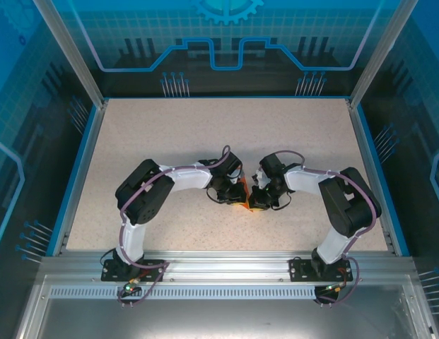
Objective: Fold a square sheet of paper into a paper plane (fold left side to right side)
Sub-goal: Third fold the triangle at the center of the table.
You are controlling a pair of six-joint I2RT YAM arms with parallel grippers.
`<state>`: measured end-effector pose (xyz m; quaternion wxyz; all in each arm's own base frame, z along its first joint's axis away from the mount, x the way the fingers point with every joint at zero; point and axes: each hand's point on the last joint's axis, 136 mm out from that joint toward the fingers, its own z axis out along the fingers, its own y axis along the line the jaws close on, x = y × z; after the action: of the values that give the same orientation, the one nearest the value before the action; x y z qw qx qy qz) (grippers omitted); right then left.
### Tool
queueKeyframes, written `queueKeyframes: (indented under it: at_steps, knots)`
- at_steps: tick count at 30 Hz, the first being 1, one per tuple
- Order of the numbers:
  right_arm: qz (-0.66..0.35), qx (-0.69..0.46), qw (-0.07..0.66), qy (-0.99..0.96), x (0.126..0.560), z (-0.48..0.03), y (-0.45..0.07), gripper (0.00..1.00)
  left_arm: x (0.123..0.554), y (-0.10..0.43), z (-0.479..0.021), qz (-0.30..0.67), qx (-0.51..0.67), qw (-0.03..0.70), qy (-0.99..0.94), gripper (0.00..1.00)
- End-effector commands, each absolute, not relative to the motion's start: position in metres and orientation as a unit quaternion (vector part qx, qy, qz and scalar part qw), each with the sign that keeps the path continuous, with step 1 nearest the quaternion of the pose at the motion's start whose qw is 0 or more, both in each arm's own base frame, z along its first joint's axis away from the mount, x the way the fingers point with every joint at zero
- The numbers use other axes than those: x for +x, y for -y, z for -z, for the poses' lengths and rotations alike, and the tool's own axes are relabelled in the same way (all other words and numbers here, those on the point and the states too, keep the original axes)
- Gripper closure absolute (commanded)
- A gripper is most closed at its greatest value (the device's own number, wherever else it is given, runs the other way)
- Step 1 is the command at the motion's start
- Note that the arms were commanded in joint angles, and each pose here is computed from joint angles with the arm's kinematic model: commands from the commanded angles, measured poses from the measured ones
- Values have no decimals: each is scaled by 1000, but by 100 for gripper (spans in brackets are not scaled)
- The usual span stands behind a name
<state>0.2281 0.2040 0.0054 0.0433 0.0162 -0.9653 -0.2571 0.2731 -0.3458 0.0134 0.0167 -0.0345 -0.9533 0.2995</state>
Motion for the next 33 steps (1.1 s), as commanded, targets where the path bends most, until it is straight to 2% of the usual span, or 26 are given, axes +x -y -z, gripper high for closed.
queueKeyframes:
  at_steps: [1, 18, 27, 33]
  knots:
    - [109, -4, 113, 988, 184, 39, -151, 93, 276, 310, 18, -249, -16, 23, 968, 85]
    - [113, -4, 108, 988, 184, 36, -152, 93, 321, 220, 8, -214, 25, -16, 976, 85]
    - [124, -2, 101, 987, 188, 32, -156, 93, 321, 239, -79, -278, 9, -91, 956, 83]
    - [127, -2, 99, 987, 189, 32, -158, 93, 298, 293, -79, -315, -39, -63, 946, 82]
